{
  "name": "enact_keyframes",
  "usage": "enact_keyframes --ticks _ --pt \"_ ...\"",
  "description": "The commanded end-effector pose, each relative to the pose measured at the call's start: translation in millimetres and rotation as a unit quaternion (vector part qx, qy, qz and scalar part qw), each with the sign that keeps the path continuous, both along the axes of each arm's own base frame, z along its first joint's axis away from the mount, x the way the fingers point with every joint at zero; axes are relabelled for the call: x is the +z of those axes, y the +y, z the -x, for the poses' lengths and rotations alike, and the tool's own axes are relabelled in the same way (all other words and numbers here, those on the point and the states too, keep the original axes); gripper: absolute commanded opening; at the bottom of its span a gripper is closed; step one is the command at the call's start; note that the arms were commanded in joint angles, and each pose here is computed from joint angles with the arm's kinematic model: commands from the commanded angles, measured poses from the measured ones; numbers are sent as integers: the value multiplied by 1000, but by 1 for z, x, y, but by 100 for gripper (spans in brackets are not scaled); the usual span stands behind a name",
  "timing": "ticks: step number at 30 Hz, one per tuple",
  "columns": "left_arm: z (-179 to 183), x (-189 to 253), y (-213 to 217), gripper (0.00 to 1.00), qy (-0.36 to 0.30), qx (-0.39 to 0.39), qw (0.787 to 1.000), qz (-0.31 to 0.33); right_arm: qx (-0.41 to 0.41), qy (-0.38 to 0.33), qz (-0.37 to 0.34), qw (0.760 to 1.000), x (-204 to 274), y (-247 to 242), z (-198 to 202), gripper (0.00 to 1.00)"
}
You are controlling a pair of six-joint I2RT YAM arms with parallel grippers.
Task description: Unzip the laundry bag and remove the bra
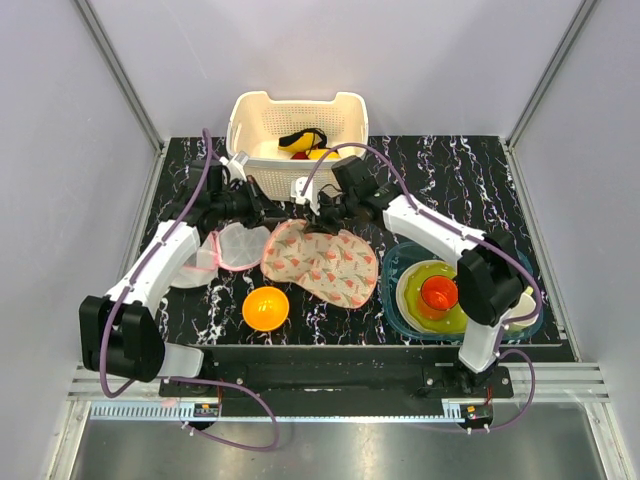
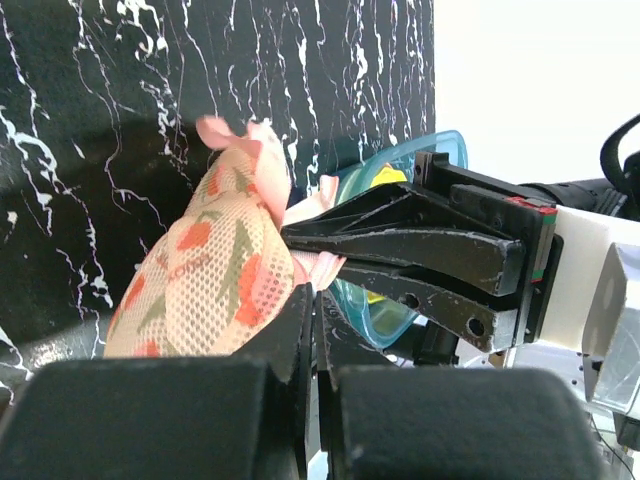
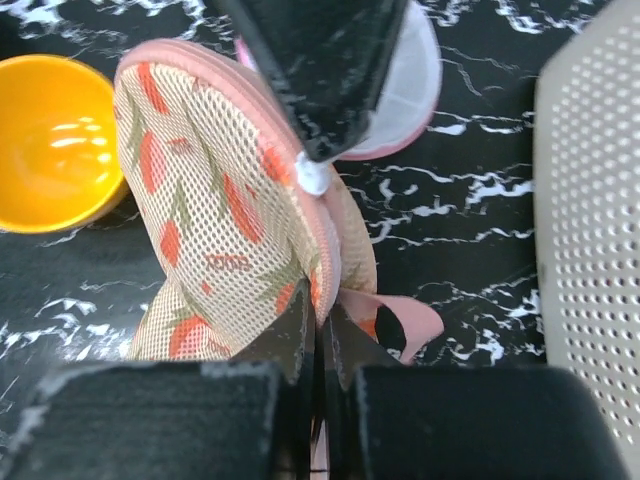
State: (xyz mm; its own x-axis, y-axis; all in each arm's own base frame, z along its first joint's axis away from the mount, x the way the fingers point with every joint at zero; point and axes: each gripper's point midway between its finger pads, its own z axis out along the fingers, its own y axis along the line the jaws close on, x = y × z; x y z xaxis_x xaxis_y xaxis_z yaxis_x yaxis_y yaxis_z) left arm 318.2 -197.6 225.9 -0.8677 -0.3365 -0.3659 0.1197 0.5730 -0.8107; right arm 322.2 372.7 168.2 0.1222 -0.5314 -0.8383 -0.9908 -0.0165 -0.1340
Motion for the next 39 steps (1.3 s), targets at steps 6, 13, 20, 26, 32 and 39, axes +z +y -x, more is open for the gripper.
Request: enact_keyframes --ticks 6,13,20,26,32,39 --pt "-19 20 8 0 -48 10 999 -7 -212 -108 -116 964 65 -27 -44 0" --pt "-30 -2 39 0 -23 47 999 -4 -330 -92 -219 914 79 -62 -37 0" --pt "-29 -29 55 0 11 83 996 33 -450 -47 -241 859 78 -89 -53 0" --pt "-29 -76 66 0 76 129 989 -1 -487 31 -270 830 77 -76 -65 0" --pt "-45 -83 76 0 82 162 983 -25 -476 94 -252 838 70 -51 -70 43" --pt "-52 -109 79 23 127 157 978 -49 -510 52 -215 831 56 -79 -68 100"
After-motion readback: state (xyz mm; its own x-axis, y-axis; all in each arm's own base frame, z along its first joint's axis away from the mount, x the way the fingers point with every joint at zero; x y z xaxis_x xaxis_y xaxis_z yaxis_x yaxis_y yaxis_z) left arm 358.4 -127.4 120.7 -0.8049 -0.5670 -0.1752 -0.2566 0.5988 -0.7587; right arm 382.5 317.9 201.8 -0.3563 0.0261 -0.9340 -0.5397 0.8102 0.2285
